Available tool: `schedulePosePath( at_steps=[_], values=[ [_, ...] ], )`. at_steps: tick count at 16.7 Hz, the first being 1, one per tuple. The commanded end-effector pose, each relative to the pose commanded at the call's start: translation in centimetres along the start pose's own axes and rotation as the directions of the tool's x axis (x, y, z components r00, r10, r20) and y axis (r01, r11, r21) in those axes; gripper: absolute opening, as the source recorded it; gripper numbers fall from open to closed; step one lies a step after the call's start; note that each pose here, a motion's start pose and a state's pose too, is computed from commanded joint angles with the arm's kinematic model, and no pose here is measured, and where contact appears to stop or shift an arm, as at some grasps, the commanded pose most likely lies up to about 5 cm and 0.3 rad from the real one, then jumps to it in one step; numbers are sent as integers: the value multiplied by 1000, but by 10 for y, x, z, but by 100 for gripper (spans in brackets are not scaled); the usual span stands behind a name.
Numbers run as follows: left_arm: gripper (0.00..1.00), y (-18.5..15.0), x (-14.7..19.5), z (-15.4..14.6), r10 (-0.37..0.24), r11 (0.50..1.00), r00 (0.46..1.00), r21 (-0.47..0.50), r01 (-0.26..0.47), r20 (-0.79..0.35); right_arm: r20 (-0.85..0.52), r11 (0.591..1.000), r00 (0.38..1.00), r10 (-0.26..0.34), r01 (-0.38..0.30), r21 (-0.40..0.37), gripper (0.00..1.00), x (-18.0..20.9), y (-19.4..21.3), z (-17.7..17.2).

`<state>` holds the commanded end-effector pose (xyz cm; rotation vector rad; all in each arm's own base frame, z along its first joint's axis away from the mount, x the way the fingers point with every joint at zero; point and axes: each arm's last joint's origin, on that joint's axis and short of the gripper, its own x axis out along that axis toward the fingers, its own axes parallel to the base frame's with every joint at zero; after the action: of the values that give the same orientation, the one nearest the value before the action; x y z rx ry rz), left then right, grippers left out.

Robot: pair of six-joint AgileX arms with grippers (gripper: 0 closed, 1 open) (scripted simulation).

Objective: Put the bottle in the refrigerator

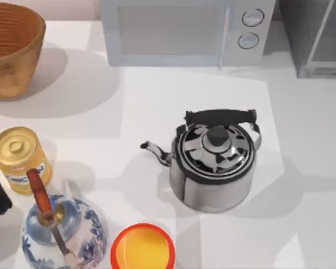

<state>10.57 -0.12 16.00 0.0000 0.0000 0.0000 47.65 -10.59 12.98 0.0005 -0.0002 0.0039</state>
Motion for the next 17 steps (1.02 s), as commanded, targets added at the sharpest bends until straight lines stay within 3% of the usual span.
schedulePosePath(
  at_steps=[4, 9, 17],
  values=[
    [100, 0, 0, 0, 0, 1000, 1000, 0, 0, 0, -9, 1000, 1000, -2, 2, 3, 1, 26, 2, -1],
    [100, 0, 0, 0, 0, 1000, 1000, 0, 0, 0, -13, 1000, 1000, 0, 0, 3, 1, 28, 3, -1],
    [100, 0, 0, 0, 0, 1000, 1000, 0, 0, 0, -13, 1000, 1000, 0, 0, 3, 61, 28, 3, -1]
  ],
)
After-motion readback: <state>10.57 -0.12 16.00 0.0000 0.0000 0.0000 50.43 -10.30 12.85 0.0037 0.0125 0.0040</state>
